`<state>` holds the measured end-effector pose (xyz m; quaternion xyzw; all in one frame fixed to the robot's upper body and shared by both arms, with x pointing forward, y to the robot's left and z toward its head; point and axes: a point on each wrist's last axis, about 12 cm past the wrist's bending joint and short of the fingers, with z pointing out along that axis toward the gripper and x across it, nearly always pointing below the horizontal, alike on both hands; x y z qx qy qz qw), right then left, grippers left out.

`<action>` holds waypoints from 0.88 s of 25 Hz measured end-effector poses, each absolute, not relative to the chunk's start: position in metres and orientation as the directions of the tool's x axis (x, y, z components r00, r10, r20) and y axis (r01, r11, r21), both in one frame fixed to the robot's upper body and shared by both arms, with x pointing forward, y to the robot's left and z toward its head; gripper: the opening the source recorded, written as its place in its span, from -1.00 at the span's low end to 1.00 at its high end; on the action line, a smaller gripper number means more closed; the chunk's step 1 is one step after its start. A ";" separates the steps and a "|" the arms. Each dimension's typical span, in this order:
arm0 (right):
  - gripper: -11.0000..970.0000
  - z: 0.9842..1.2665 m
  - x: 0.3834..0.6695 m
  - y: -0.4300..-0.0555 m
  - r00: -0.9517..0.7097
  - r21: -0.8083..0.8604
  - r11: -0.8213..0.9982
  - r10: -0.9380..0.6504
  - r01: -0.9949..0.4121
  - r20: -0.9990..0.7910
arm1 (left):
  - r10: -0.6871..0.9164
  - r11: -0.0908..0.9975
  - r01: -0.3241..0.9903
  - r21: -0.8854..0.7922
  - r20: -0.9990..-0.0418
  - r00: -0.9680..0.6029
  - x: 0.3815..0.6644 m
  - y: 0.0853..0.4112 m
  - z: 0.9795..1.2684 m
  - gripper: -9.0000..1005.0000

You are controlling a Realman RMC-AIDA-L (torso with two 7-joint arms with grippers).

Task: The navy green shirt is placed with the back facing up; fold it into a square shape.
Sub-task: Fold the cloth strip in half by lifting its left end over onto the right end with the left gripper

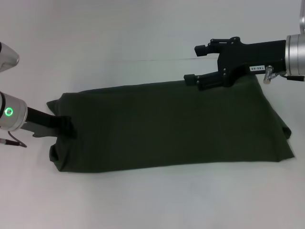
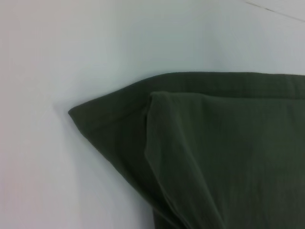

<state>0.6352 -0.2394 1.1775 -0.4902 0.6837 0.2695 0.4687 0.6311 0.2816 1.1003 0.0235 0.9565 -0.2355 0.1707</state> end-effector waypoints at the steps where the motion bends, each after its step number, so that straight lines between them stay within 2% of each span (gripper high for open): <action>1: 0.89 1.177 0.635 -0.239 -0.080 -0.092 0.376 -0.418 -0.922 -0.905 | -0.036 0.889 0.125 -0.441 -0.339 -0.940 0.631 0.282 1.100 -0.94; 14: 0.89 1.171 0.632 -0.240 -0.097 -0.077 0.383 -0.415 -0.920 -0.904 | -0.026 0.923 0.114 -0.367 -0.354 -0.935 0.634 0.302 1.109 -0.94; 22: 0.89 1.165 0.627 -0.243 -0.114 -0.061 0.390 -0.410 -0.919 -0.905 | 0.007 0.936 0.129 -0.328 -0.347 -0.938 0.634 0.316 1.124 -0.94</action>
